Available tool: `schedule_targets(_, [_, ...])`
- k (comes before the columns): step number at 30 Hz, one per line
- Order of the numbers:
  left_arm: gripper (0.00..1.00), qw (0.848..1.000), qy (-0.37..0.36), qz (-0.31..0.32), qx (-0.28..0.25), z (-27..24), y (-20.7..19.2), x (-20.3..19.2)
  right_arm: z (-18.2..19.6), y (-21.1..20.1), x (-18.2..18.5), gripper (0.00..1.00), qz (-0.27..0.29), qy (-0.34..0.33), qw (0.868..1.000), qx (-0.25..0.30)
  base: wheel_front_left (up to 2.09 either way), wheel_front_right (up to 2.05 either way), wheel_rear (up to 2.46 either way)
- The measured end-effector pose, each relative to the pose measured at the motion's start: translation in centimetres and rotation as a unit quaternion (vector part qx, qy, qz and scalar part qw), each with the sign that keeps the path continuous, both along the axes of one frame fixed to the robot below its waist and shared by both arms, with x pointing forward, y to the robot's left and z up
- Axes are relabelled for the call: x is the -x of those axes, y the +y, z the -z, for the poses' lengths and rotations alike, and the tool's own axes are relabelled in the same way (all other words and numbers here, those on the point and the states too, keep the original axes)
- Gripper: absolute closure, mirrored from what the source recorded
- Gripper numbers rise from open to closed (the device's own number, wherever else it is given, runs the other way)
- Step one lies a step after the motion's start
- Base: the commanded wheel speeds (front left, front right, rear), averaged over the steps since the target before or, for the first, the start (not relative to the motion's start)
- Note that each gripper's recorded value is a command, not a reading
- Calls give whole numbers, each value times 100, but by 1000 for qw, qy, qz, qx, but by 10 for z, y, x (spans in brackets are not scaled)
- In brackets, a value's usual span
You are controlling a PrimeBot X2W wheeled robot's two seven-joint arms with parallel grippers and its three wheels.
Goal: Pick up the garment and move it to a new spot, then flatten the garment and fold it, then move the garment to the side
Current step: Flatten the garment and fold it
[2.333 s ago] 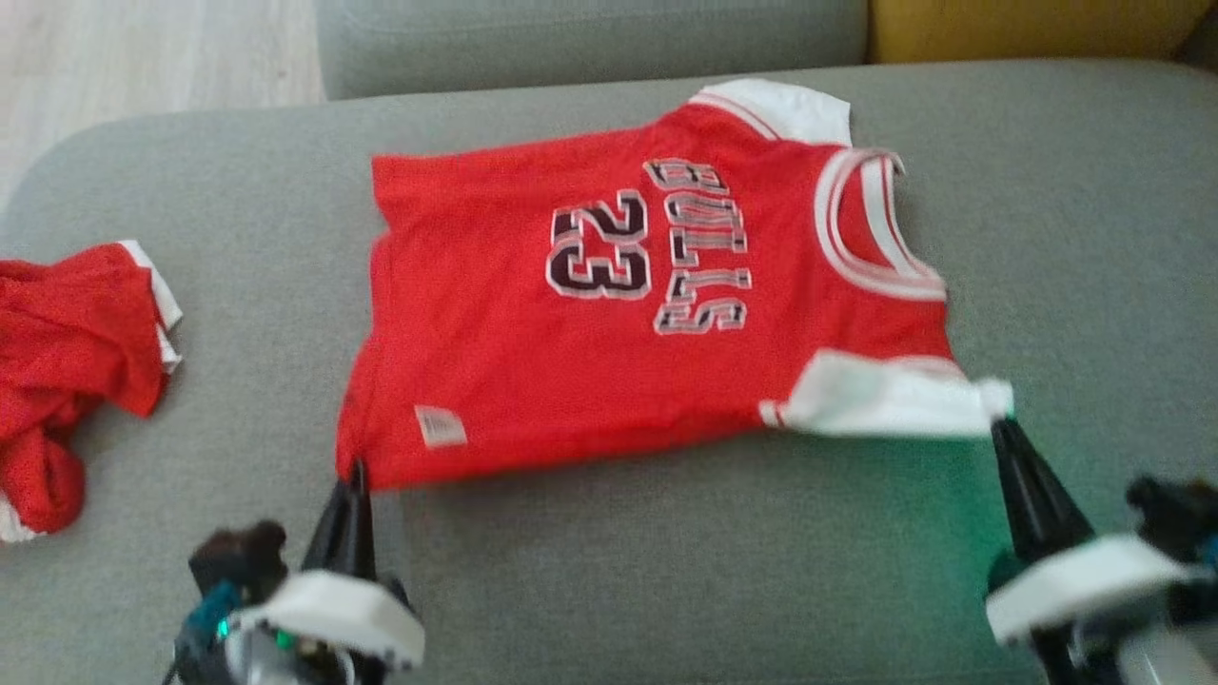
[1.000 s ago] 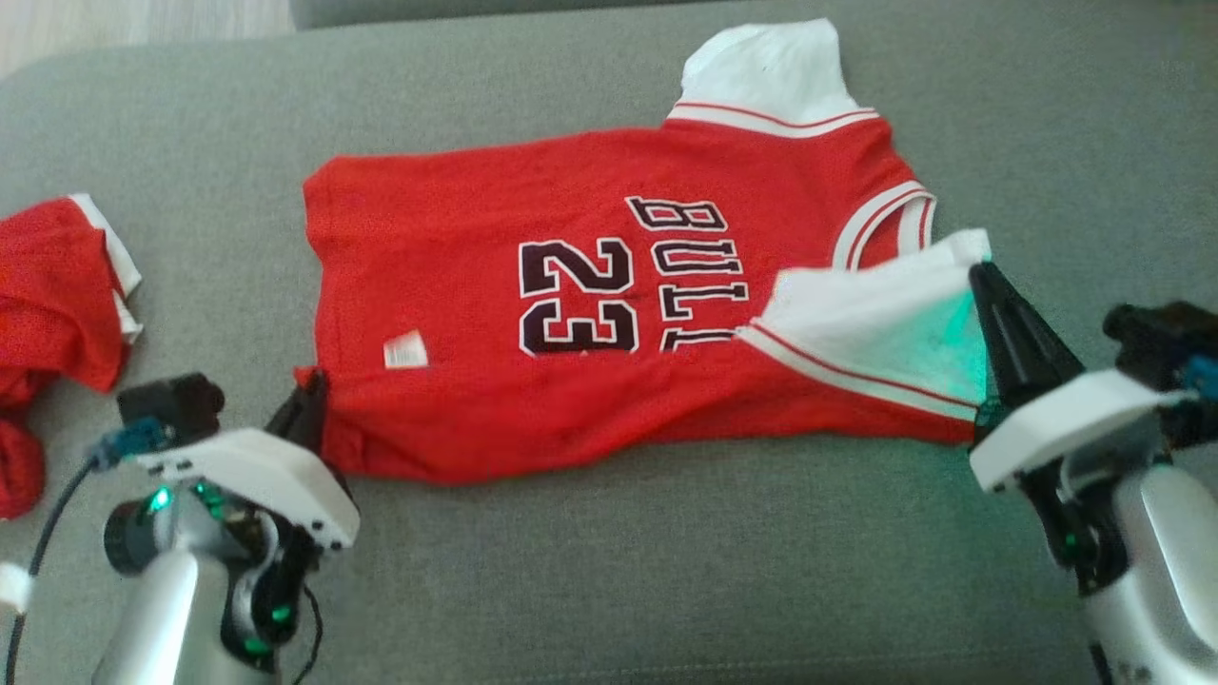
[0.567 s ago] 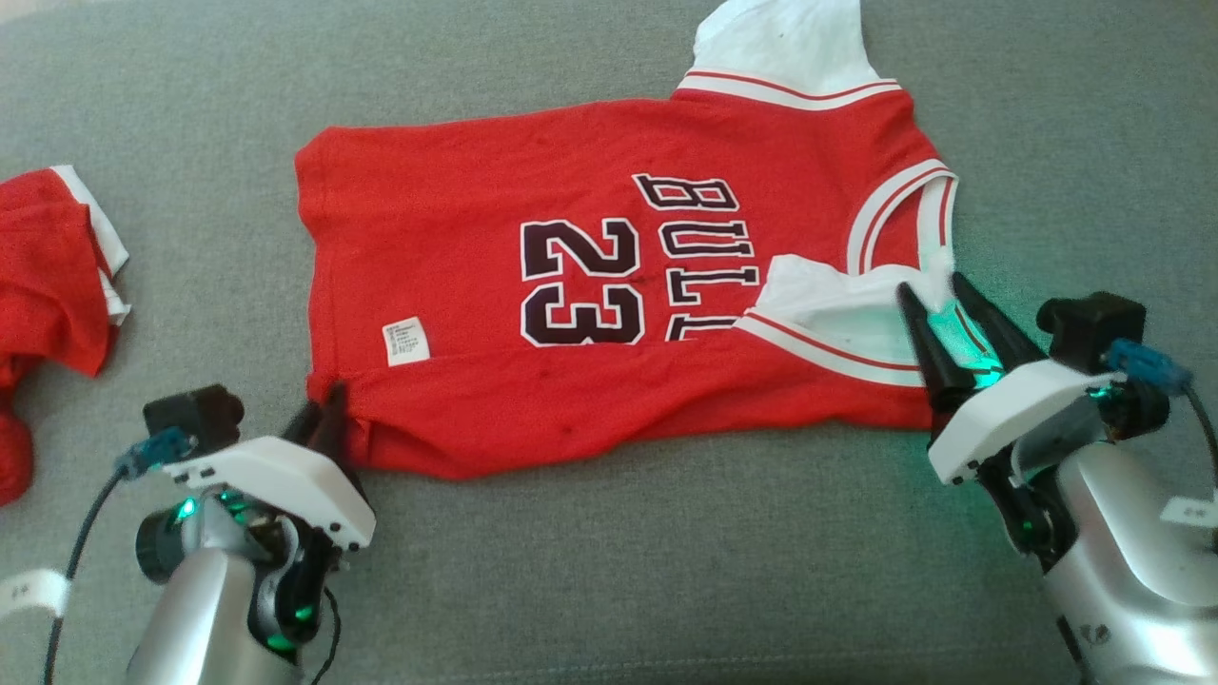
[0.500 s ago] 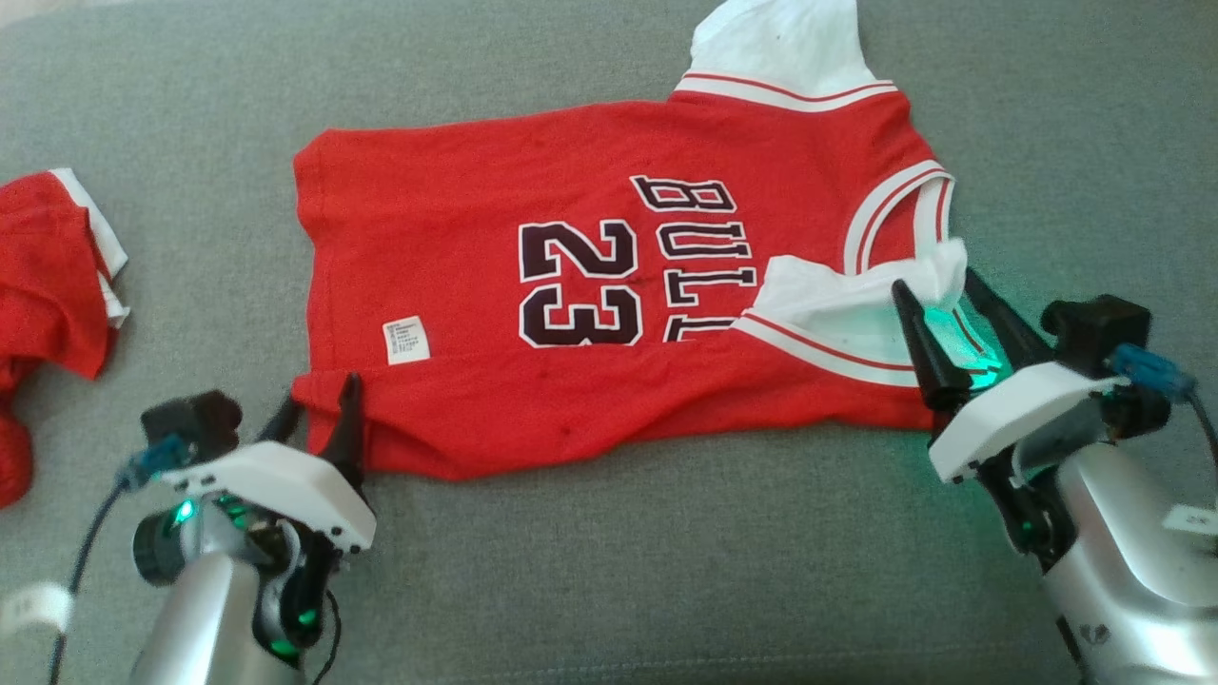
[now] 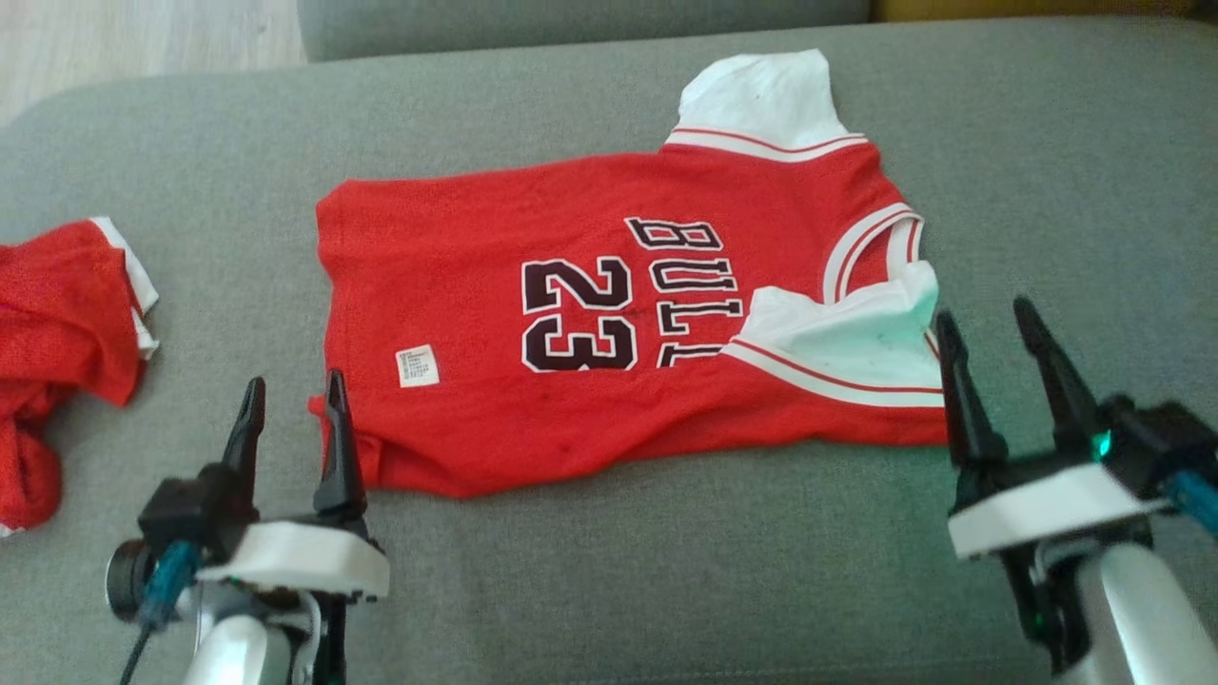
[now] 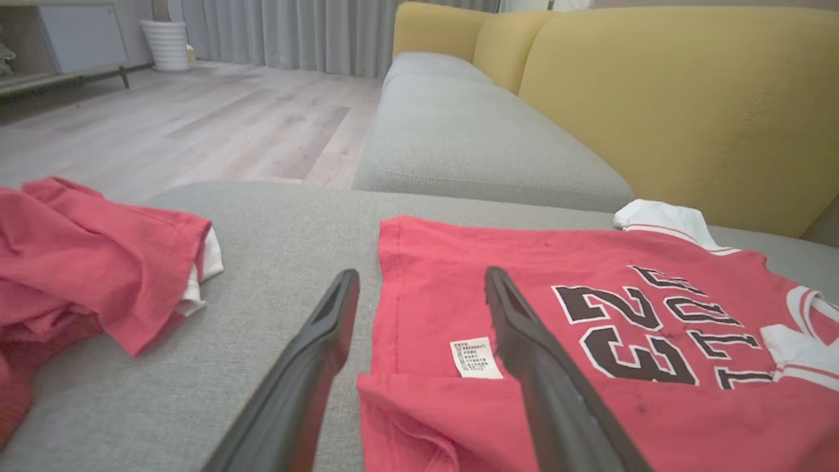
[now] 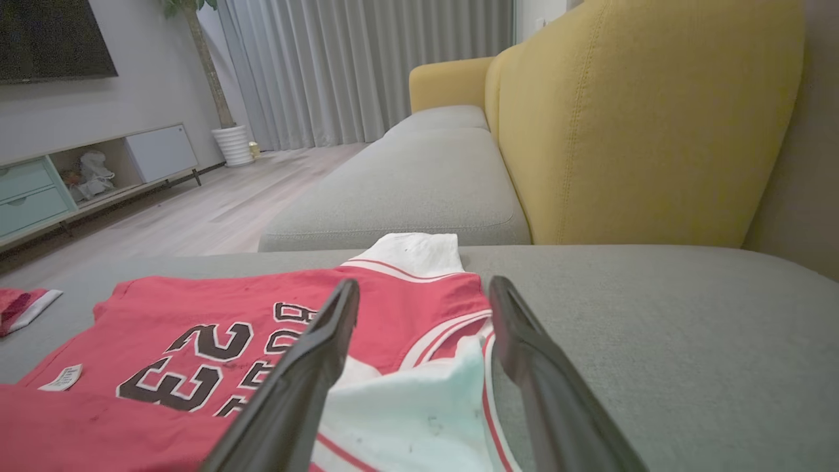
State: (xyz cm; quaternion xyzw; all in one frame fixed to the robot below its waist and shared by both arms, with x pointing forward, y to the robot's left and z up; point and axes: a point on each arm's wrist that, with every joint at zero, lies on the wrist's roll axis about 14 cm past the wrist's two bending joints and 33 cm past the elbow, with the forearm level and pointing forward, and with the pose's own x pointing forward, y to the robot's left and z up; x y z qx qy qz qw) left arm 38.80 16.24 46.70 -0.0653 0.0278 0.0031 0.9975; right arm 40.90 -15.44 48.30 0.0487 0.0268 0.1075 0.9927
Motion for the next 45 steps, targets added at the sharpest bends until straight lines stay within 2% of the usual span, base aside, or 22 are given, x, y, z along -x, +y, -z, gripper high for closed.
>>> schedule_targets(6, [0,1000,-6,0,-22,-5,0,23,-2,-3,34,0,23,21,1000,-2,0,0,0])
schedule_targets(10, [0,999,22,10,-35,9,-2,41,2,-8,52,0,38,41,998,-3,0,0,0])
schedule_targets(31, [0,998,44,21,-40,19,-5,42,12,-6,57,0,38,65,997,-5,0,0,0])
schedule_targets(38, [0,995,90,39,-13,43,-12,29,53,-16,51,0,56,129,990,-10,0,0,0])
schedule_targets(45, [0,979,195,49,9,96,-13,11,105,-24,25,0,68,207,976,-6,0,0,0])
